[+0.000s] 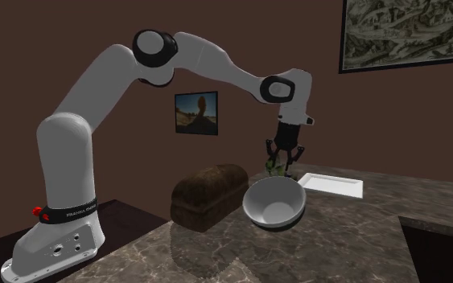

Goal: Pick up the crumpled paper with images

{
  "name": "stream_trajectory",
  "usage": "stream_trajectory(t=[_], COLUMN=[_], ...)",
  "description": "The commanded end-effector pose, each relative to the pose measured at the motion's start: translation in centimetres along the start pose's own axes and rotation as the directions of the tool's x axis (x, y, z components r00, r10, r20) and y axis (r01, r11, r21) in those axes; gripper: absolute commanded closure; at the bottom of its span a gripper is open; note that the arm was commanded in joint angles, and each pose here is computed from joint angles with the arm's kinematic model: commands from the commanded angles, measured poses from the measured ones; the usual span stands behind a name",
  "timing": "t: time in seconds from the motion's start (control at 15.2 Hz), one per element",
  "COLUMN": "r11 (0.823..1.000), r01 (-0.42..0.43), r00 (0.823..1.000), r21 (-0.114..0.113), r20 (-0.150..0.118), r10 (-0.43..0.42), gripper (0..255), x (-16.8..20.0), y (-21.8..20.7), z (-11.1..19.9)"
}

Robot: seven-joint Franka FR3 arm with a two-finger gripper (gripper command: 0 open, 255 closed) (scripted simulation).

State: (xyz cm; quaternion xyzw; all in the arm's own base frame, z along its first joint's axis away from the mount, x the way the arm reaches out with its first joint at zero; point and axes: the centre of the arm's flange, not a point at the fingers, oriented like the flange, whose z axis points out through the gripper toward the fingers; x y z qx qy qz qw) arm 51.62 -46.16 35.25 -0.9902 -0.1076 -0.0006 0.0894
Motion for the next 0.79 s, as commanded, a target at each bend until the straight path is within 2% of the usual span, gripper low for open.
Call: stream_trajectory(t=[0.0,0.59,0.73], r11=[1.000,1.000,1.000], r01=[0.000,0.000,0.000], r00=[1.000,1.000,1.000], r21=[0.000,0.000,0.000], r20=[0.000,0.000,0.000], r10=[0.000,0.000,0.000], gripper=[255,255,255], x=[0.0,0.1,0.1], y=[-0.2,-1.0,-1.0], z=[-1.1,-5.8,-5.8])
